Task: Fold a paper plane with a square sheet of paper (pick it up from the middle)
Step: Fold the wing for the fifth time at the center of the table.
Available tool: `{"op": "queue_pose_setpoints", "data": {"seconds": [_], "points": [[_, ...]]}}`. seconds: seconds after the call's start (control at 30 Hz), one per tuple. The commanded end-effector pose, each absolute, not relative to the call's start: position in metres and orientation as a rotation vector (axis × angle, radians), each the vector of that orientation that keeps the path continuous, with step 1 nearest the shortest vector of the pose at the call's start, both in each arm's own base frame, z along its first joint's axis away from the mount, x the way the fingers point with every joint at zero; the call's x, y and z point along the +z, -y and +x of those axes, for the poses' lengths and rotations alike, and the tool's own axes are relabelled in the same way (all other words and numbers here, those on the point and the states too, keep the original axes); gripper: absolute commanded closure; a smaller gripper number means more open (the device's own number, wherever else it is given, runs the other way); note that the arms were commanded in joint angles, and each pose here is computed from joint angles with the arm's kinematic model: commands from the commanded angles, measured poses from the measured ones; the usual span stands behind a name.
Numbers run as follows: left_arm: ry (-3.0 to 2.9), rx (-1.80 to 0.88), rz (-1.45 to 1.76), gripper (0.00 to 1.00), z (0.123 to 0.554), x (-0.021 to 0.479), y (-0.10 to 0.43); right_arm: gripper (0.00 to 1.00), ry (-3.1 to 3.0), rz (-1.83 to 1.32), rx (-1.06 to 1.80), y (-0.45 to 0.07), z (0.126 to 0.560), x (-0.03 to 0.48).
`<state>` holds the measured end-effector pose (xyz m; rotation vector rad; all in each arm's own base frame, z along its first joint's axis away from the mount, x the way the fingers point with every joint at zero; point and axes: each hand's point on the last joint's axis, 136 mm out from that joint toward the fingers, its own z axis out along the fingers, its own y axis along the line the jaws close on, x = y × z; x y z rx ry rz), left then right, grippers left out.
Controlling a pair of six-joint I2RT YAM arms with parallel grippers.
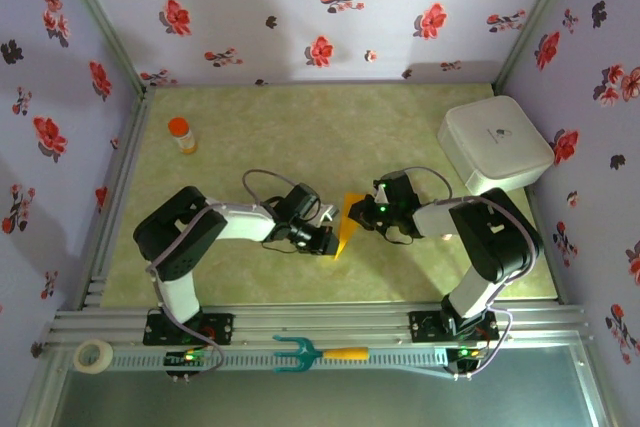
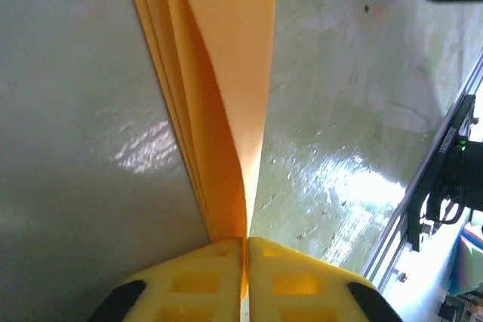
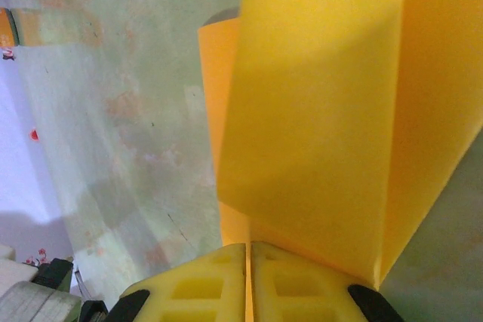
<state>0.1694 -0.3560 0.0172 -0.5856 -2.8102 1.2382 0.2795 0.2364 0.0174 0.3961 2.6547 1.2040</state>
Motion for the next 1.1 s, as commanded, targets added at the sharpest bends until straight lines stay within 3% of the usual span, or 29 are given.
{"op": "queue_pose_setpoints", "data": {"seconds": [0.0,0.2,0.3,0.4,0.53,0.6,0.7,0.8,1.07], "points": [[2.736,1.070,-0.548,1.00,0.136,-0.002,0.331,0.88,-2.784,0.482,0.981,-0.211,0.264,-0.024],[2.735,1.067,-0.547,1.00,0.135,-0.001,0.331,0.88,-2.781,0.483,0.982,-0.210,0.264,-0.023],[2.742,1.065,-0.545,0.92,0.136,0.000,0.330,0.88,-2.781,0.482,0.985,-0.211,0.264,-0.022],[2.741,1.058,-0.546,1.00,0.135,-0.001,0.330,0.88,-2.781,0.482,0.984,-0.211,0.265,-0.022],[2.744,1.058,-0.547,1.00,0.134,0.001,0.329,0.88,-2.779,0.481,0.986,-0.211,0.265,-0.021],[2.753,1.057,-0.544,0.92,0.135,0.002,0.328,0.88,-2.778,0.481,0.985,-0.211,0.265,-0.021],[2.757,1.068,-0.553,0.89,0.135,0.006,0.329,0.88,-2.779,0.485,0.983,-0.211,0.264,-0.022],[2.767,1.071,-0.557,0.93,0.136,0.008,0.329,0.88,-2.776,0.485,0.987,-0.211,0.265,-0.021],[2.804,1.159,-0.584,0.86,0.143,0.028,0.334,0.88,-2.774,0.484,0.993,-0.211,0.265,-0.021]]}}
